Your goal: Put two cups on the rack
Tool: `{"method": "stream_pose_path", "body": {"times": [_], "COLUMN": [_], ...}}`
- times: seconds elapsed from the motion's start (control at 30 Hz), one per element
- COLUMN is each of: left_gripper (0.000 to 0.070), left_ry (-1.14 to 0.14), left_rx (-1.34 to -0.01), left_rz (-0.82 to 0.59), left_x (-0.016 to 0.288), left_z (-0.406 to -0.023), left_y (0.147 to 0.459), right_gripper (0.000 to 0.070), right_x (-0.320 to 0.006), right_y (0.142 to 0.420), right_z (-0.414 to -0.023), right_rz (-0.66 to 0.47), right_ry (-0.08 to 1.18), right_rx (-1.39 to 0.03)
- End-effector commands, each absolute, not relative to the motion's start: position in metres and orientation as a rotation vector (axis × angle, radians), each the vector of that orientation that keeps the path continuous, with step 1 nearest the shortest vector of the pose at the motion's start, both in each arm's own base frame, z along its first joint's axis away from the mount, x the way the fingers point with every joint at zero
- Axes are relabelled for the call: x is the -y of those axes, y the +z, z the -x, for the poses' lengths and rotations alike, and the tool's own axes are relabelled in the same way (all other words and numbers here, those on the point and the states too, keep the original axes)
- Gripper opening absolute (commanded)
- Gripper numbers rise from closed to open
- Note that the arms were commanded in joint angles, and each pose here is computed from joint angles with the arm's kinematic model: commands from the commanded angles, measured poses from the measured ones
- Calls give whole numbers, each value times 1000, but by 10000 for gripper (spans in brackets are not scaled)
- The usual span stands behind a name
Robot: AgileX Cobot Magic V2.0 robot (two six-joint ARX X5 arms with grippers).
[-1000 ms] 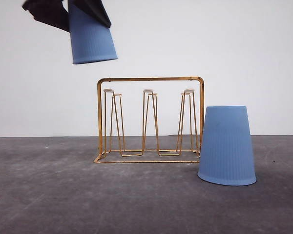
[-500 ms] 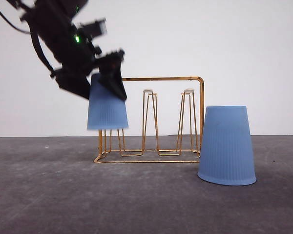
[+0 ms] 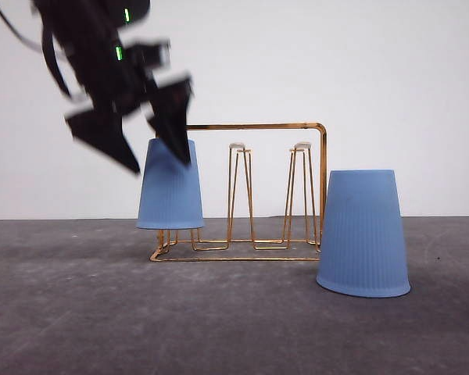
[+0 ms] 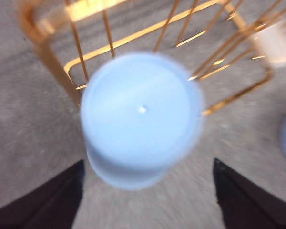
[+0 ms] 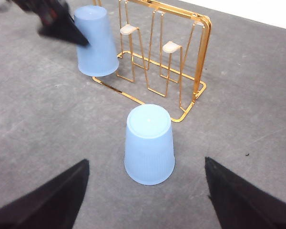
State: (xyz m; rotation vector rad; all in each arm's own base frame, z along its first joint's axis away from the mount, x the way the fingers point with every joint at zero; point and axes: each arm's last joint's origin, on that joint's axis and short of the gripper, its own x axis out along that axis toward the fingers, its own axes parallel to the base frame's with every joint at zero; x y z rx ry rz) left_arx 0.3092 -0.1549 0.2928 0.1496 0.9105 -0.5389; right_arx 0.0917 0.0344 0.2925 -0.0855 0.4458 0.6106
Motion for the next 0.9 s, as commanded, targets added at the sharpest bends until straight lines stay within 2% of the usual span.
{"method": "stream_pose_path", "body": {"times": [0.0, 0.1, 0.23, 0.43, 0.67, 0.87], "left_gripper": [386, 386, 386, 385, 385, 386], "left_ry": [-537, -511, -540, -500, -415, -355], "left_rx": [-939, -1014, -1088, -1011, -922, -851], "left_rz": [-141, -119, -73, 20, 186, 202], "left_x": [153, 142, 127, 105, 76, 63], "left_z": [-304, -291, -275, -239, -187, -159], "left_y": [300, 306, 307, 286, 247, 237], "right_gripper": [493, 493, 493, 493, 493, 494], "right_x": [-35, -35, -35, -36, -42, -51], "right_y": [295, 295, 295, 294, 283, 267], "right_z": [-92, -92, -92, -96, -117, -149], "right_rz": [91, 92, 92, 91, 84, 51], "right_ry": [614, 613, 613, 614, 617, 623], "right_rx": [-429, -429, -429, -452, -568, -689]}}
